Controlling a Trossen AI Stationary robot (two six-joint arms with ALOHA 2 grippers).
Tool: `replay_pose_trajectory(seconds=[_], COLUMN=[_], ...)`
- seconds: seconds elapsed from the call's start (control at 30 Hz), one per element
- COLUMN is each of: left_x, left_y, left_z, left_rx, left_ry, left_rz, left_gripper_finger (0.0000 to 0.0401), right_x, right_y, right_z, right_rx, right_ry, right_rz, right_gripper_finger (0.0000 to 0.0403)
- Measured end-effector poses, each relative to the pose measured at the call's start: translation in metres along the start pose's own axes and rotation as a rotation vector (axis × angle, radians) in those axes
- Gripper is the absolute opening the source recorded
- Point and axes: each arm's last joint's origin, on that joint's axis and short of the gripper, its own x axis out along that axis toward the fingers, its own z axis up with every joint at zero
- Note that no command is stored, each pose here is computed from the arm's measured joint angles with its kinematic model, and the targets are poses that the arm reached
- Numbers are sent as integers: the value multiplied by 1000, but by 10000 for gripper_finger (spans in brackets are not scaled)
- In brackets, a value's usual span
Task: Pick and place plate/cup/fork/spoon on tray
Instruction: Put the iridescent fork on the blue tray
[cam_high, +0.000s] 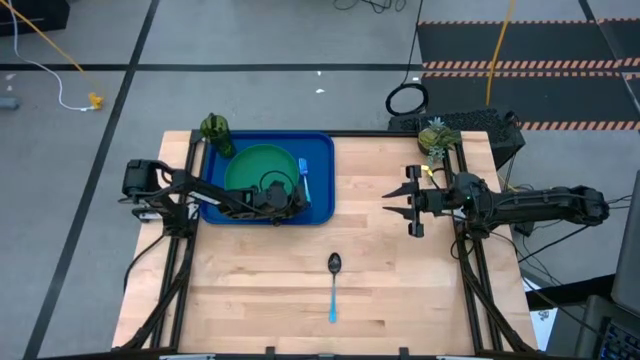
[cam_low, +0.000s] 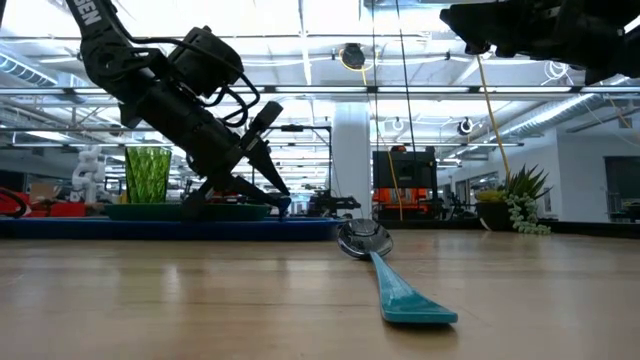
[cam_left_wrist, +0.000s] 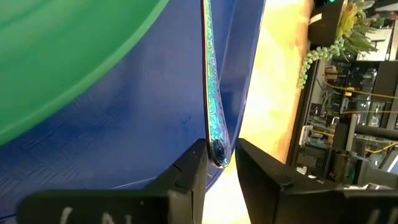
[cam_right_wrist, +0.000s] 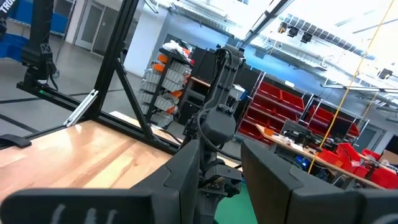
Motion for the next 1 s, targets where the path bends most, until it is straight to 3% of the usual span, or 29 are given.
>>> replay_pose_trajectory(seconds=[0.57,0.77,1.0], left_x=[-19,-25,-32], left_y=[0,-14,-26], left_z=[-2,-6,-28], left_rx=[112,215,346], left_ry=[16,30,65], left_rz=[74,-41,-209], left_gripper_finger=[88,88,88], right_x=[0,0,0], right_y=[0,0,-1], right_z=[2,1,1], right_rx=[18,18,32], right_ry=[-15,-14,-9], right_rz=[-3,-3,-18], right_gripper_finger=[114,114,114])
